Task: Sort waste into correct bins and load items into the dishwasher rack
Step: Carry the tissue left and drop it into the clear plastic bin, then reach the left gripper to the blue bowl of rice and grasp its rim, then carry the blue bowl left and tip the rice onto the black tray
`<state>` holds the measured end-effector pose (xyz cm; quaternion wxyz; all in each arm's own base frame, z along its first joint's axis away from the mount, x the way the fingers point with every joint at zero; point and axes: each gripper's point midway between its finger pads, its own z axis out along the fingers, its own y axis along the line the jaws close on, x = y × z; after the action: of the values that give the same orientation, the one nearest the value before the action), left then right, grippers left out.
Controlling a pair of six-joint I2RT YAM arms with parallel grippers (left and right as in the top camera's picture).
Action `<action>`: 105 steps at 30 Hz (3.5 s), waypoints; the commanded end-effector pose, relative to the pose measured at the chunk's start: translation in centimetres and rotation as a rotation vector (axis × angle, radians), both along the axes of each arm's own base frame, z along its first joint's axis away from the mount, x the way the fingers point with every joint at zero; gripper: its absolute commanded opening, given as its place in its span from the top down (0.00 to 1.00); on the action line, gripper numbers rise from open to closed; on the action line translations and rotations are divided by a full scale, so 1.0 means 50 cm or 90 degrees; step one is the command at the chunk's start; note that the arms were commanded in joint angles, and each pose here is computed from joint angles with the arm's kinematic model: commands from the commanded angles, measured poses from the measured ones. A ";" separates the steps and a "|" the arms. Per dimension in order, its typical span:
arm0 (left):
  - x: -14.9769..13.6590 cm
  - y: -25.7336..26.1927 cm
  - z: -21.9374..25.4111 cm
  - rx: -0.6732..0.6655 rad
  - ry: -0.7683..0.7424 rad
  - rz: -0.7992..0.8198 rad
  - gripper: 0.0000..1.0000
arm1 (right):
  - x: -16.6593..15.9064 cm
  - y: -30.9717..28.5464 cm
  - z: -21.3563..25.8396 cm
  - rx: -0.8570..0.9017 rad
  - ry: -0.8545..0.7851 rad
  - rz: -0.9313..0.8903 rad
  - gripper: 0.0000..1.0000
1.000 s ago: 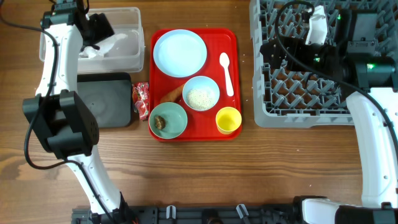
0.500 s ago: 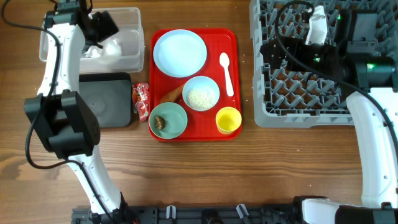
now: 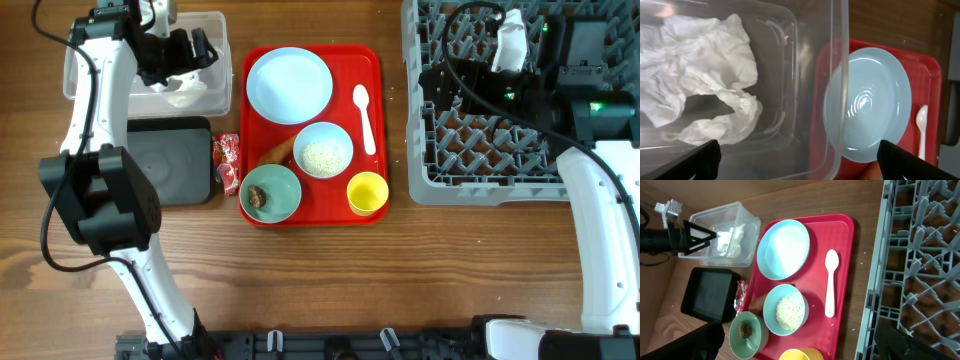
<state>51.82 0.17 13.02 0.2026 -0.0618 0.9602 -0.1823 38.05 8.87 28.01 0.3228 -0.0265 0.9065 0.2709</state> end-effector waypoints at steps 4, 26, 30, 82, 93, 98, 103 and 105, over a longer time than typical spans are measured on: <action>-0.090 -0.040 0.052 -0.027 0.055 -0.052 0.05 | 0.008 -0.006 0.010 -0.014 -0.016 0.001 0.00; -0.120 -0.308 -0.005 0.152 0.069 -0.073 0.14 | 0.008 -0.005 0.010 -0.014 -0.016 0.002 0.00; -0.103 -0.352 -0.059 0.153 0.066 -0.097 0.17 | 0.007 -0.006 0.001 -0.014 -0.010 0.001 0.00; -0.268 -0.604 -0.092 0.202 0.080 -0.264 0.96 | -0.001 -0.006 -0.038 -0.014 0.044 0.002 0.00; -0.270 -0.308 0.144 0.124 0.106 -0.071 0.96 | -0.001 -0.006 -0.038 -0.014 0.043 0.003 0.00; -0.293 -0.152 0.119 0.071 0.206 -0.022 0.96 | -0.001 -0.006 -0.039 -0.014 0.045 0.002 0.00; -0.286 -0.048 0.097 -0.103 0.199 -0.002 0.96 | -0.001 -0.006 -0.039 -0.014 0.045 0.002 0.00; -0.287 -0.014 0.078 -0.154 0.189 0.011 0.96 | -0.001 -0.006 -0.039 -0.014 0.045 0.002 0.00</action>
<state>37.61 -0.83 17.25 0.0405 -0.1387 0.9707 -0.1921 37.65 8.77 26.24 0.2875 -0.0148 0.9193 0.2685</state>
